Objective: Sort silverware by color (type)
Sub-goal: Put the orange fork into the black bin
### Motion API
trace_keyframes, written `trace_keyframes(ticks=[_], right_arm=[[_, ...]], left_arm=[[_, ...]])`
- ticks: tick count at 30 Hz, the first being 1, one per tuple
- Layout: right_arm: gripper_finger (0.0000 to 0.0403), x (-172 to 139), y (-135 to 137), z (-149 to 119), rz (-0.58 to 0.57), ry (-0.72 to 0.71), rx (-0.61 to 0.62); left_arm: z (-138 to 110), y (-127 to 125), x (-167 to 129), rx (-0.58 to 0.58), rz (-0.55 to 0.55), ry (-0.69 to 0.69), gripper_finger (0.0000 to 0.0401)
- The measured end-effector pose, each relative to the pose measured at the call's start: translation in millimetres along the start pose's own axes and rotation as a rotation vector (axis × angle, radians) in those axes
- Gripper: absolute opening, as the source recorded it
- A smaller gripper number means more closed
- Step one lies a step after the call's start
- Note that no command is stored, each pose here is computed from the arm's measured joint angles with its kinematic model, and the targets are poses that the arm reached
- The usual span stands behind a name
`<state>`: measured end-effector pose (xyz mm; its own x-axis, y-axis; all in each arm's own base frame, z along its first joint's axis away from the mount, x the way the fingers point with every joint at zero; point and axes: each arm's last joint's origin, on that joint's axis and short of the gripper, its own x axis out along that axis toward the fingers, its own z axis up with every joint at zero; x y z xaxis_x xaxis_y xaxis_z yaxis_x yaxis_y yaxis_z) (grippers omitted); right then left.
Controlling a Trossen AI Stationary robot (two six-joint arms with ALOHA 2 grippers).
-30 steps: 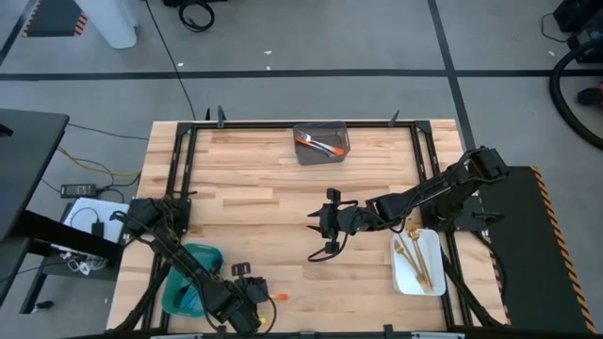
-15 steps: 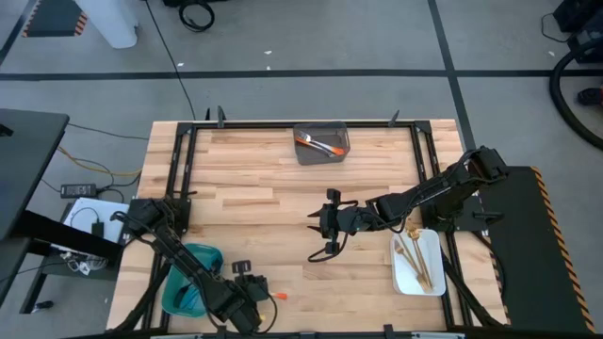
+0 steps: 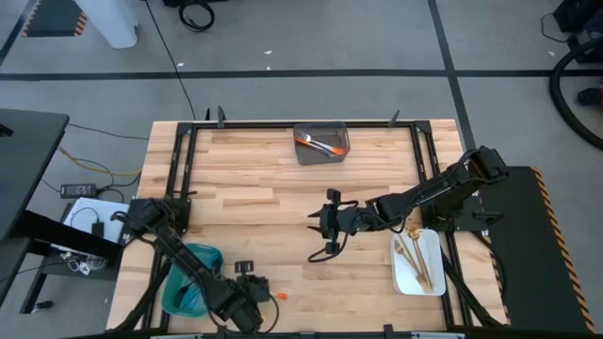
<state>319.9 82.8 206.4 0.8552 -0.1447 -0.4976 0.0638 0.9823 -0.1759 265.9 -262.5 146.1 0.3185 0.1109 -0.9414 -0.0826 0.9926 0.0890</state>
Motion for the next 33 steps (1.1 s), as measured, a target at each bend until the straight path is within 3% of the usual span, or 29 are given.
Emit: trace_keyframes(ticks=[7,18,23,27,33], right_arm=[[0.0146,-2,4,0,0.011,-0.002,-0.006],[0.0146,-3,8,-2,0.021,0.010,0.007],[0.0146,-4,8,-3,0.013,0.022,0.046],[0.0146,-4,8,-8,0.009,0.066,0.079],[0.0146,-8,18,-11,0.023,0.091,0.103]], left_arm=[[3,2,6,0.009,-0.020,0.037,0.0130],[5,3,11,0.042,-0.048,0.076,0.0015],[6,5,11,0.046,-0.035,0.090,0.0015],[9,10,9,0.062,0.012,0.120,0.0014],[14,24,2,0.108,0.181,0.130,0.0013]])
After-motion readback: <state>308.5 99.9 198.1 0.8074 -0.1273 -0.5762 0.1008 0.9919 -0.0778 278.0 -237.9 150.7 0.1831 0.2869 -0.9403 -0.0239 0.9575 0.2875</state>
